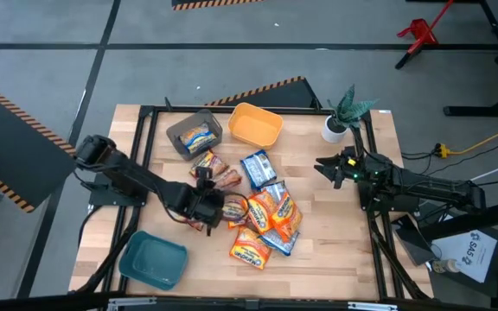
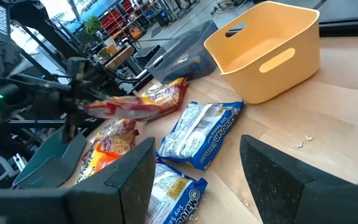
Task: Sort Maruchan noodles
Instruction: Put the pack of red ramen noodle soup into the teal blue bin
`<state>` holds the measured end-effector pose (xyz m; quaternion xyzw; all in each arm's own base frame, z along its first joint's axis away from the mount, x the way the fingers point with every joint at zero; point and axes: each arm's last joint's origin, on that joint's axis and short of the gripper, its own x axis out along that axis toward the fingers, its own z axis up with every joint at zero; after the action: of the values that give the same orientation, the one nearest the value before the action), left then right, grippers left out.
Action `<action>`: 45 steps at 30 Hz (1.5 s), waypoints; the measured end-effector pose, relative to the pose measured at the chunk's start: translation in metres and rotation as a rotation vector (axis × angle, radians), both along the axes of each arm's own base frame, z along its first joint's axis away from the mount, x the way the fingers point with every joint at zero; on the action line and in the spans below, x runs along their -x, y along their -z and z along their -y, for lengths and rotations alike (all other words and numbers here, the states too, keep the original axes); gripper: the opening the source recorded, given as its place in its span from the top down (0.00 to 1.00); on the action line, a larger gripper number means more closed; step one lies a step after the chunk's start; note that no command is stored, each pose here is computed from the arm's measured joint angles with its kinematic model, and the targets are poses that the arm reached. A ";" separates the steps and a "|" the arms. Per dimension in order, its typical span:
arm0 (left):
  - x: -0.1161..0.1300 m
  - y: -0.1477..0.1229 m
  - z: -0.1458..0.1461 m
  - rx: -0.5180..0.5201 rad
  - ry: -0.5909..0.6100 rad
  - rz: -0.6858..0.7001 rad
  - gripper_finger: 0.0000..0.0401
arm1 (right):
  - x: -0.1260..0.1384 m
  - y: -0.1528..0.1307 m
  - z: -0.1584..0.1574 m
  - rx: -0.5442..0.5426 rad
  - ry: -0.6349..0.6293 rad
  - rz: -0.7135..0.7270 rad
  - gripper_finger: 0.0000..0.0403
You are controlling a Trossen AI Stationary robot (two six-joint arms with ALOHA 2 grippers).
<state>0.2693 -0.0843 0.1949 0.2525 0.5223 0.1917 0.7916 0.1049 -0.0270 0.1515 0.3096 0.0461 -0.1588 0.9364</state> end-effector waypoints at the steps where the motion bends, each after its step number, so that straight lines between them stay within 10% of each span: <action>1: 0.002 -0.004 0.002 0.008 -0.008 0.011 0.78 | 0.000 0.000 0.000 0.000 0.000 0.000 0.45; 23: 0.084 -0.127 0.102 0.429 0.069 -0.177 0.78 | 0.000 0.000 0.001 0.003 0.019 -0.003 0.45; 45: 0.142 -0.120 0.153 0.705 -0.398 -0.392 0.78 | 0.000 -0.001 0.002 0.009 0.064 0.003 0.45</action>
<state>0.1278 -0.2371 0.3152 -0.1067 0.7344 0.0991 0.6629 0.1048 -0.0288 0.1520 0.3071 0.0341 -0.1883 0.9322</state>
